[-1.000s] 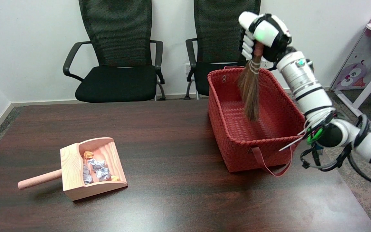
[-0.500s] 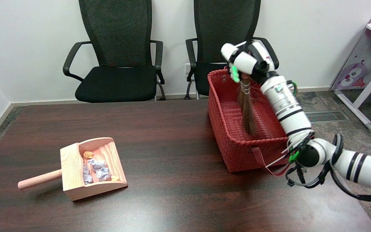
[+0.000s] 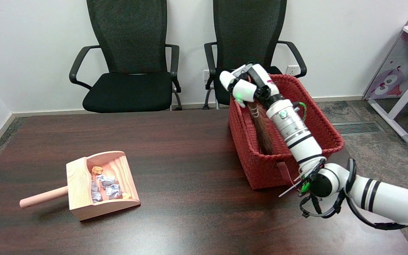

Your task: Place the broom in the basket.

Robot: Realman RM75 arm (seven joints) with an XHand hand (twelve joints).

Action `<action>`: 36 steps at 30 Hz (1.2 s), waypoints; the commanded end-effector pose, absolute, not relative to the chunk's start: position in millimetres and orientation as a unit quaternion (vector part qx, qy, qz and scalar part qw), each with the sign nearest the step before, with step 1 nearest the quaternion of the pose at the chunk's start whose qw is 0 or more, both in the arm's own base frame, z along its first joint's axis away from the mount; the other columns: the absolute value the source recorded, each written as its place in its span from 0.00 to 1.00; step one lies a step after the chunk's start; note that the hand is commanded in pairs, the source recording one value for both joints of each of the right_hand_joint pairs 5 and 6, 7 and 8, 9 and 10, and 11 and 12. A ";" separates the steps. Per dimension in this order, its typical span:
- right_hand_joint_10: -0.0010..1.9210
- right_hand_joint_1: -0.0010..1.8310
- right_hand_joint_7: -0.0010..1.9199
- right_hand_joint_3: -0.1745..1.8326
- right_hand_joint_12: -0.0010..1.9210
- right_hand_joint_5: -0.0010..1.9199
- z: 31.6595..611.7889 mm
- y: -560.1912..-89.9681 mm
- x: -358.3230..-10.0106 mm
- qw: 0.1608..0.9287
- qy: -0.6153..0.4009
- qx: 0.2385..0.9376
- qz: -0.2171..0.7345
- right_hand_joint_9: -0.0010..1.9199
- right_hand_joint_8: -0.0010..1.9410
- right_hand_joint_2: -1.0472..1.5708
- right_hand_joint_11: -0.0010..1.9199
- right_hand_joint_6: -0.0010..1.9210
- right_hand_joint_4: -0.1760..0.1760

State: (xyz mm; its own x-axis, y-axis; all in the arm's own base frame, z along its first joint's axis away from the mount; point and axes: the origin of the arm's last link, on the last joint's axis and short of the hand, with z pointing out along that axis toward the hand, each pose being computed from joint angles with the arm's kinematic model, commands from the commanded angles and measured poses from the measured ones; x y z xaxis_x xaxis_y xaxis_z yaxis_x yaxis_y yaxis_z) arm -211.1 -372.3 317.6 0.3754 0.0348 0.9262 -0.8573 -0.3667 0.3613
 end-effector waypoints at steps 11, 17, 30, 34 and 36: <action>0.93 0.41 0.66 0.94 1.00 0.66 286.6 -371.5 -234.9 0.477 -0.302 0.701 0.436 0.93 0.65 0.87 1.00 0.66 0.99; 0.61 0.41 0.57 0.87 0.92 0.57 287.1 -372.6 -233.1 0.477 -0.300 0.701 0.437 0.61 0.56 0.81 0.92 0.57 0.47; 0.18 0.38 0.30 0.61 0.30 0.30 292.0 -376.0 -216.6 0.460 -0.297 0.693 0.468 0.18 0.30 0.63 0.31 0.30 0.25; 0.13 0.36 0.19 0.53 0.22 0.19 296.8 -377.1 -205.1 0.445 -0.300 0.686 0.491 0.13 0.19 0.62 0.22 0.19 0.22; 0.12 0.35 0.17 0.52 0.21 0.17 299.5 -376.9 -199.1 0.442 -0.295 0.686 0.498 0.12 0.17 0.62 0.21 0.17 0.22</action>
State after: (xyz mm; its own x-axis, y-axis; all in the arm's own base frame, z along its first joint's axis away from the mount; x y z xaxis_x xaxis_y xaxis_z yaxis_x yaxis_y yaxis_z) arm -225.6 -374.1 290.8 0.4122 0.0067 0.9111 -0.8426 -0.3775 0.3840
